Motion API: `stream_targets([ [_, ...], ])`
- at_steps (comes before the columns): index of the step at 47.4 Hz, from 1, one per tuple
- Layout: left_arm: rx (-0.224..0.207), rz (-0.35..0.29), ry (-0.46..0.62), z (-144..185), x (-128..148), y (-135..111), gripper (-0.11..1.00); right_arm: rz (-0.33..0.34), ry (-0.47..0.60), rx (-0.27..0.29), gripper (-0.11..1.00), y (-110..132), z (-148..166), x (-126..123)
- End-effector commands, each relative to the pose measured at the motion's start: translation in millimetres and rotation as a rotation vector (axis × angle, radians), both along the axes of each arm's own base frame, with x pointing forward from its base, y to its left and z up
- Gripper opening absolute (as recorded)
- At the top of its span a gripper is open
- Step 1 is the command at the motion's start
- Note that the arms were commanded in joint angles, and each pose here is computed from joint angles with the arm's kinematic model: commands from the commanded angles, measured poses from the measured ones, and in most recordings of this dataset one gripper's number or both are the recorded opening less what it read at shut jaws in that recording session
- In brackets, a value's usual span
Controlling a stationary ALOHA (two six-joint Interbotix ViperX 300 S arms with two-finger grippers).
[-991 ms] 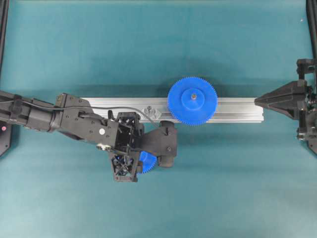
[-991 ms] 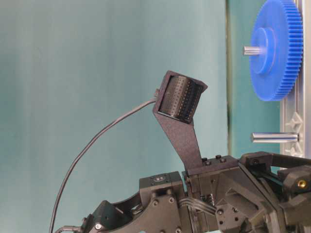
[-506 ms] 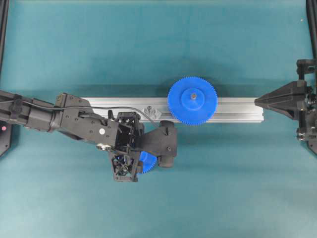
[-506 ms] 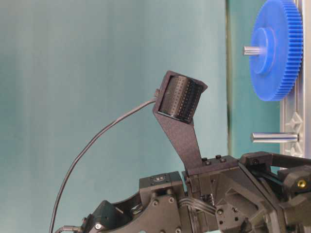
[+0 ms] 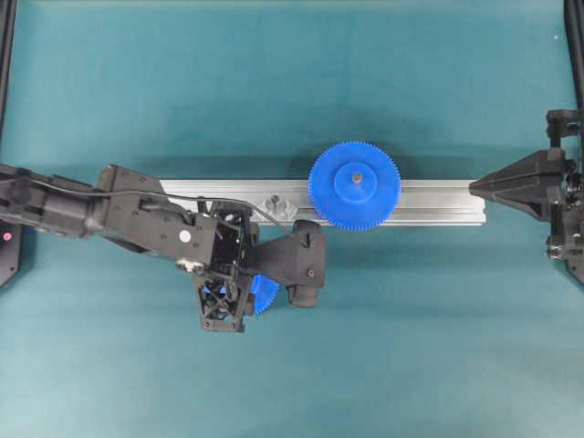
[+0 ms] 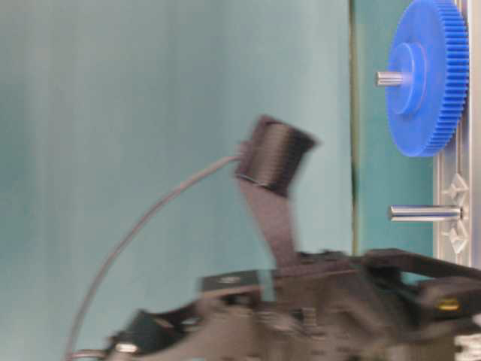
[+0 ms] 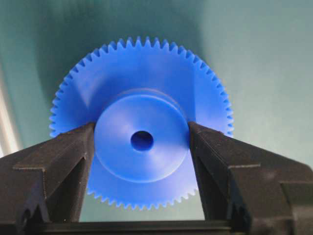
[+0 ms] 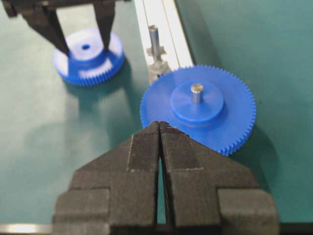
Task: Find the location of the shaft and insert the small gear.
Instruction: 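Lift the small blue gear with the left gripper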
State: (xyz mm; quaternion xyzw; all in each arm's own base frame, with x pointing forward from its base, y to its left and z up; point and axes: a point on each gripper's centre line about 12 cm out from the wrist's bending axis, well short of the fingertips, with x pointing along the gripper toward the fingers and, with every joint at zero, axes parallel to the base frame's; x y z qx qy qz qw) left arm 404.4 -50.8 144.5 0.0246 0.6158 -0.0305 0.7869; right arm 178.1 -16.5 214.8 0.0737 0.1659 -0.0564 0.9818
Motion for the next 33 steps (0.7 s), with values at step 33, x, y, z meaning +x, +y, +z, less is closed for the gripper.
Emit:
stream_targets([
  [33,0.043,-0.063,-0.071,106.4,17.9,27.9,0.64,-0.006,-0.017,0.006,-0.01,-0.7,4.0,1.4],
])
